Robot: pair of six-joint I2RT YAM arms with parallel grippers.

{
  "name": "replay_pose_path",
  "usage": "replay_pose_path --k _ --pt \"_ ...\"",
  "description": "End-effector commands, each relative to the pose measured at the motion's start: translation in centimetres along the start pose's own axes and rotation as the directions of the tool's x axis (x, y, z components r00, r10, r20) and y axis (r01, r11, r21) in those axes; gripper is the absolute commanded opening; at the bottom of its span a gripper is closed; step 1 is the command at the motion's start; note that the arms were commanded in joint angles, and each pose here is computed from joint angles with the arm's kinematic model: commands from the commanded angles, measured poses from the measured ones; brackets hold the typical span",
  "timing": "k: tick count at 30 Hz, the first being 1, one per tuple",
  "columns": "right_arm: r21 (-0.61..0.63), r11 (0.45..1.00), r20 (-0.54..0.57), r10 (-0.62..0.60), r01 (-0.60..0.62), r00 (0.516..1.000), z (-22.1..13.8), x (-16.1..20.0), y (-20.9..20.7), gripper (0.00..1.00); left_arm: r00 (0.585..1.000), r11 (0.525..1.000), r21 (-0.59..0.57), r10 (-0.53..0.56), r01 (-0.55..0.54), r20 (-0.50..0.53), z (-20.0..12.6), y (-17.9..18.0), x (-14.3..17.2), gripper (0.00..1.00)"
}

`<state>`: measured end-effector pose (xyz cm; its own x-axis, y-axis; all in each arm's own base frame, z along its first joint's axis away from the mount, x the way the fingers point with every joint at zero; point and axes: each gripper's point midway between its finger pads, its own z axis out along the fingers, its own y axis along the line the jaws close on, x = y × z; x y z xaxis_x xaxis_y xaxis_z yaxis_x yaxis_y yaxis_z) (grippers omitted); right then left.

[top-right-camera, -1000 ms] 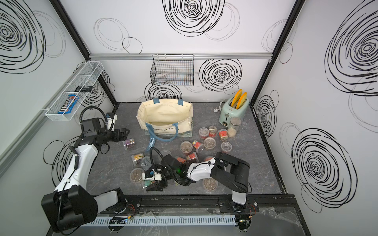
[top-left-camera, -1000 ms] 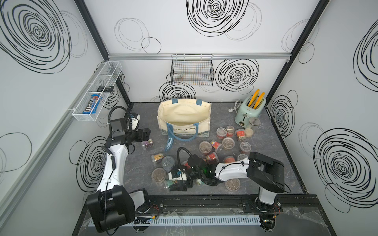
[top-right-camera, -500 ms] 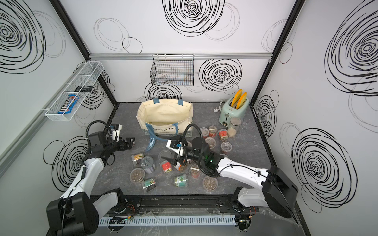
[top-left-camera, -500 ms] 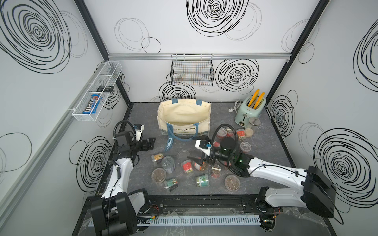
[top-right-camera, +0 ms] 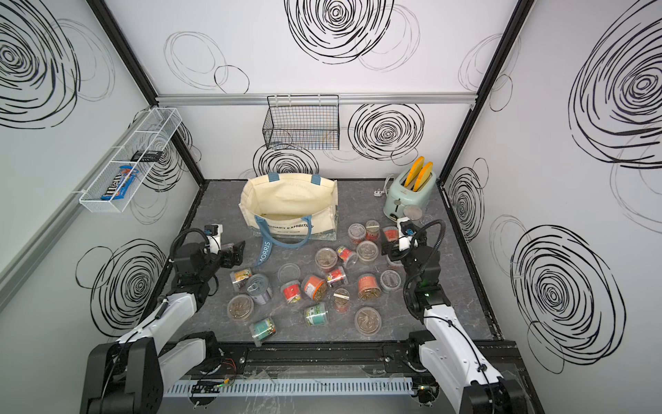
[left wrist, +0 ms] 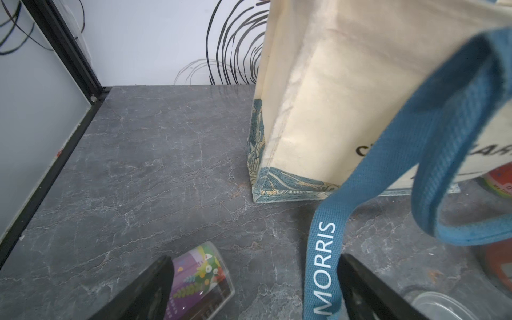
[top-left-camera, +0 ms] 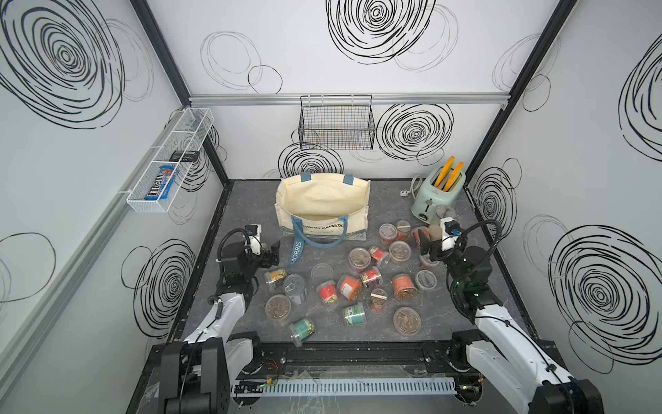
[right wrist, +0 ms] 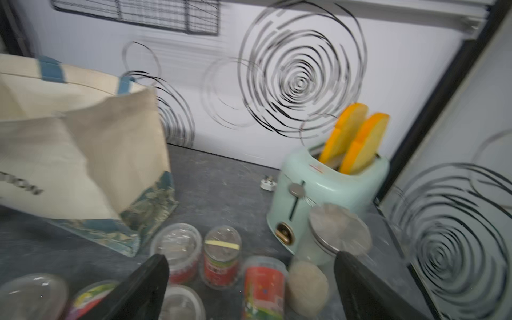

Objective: Take out the seed jars from the canvas bag
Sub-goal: Reset both arms

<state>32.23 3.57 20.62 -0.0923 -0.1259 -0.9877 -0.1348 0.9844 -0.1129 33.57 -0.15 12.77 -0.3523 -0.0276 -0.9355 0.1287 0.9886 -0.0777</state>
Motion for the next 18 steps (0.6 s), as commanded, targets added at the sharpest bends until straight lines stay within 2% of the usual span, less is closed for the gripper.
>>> replay_pose_path --k 1,5,13,16,18 --pt "0.170 0.982 0.001 0.082 -0.081 0.997 -0.8 2.3 -4.3 0.97 0.951 0.996 -0.066 0.069 -0.051 0.300 -1.2 -0.2 -5.4 0.96" --pt "0.221 0.966 -0.017 0.143 -0.136 0.990 -0.9 4.8 -5.6 0.97 0.909 0.997 -0.026 0.074 -0.070 0.411 -2.0 -1.6 -5.7 0.96" --pt "0.159 0.977 0.009 0.145 -0.145 0.989 1.0 6.1 -4.4 0.97 0.887 0.998 -0.053 0.010 0.017 0.461 -1.7 -0.3 -4.3 0.96" --pt "0.137 0.979 -0.031 0.155 -0.150 0.987 2.5 6.4 -4.1 0.97 0.870 0.998 -0.051 0.000 0.029 0.492 -2.2 -0.1 -4.0 0.96" --pt "0.118 0.984 -0.056 0.144 -0.137 0.988 3.4 6.5 -3.6 0.97 0.883 0.998 -0.056 -0.001 0.031 0.470 -1.8 0.1 -3.8 0.96"
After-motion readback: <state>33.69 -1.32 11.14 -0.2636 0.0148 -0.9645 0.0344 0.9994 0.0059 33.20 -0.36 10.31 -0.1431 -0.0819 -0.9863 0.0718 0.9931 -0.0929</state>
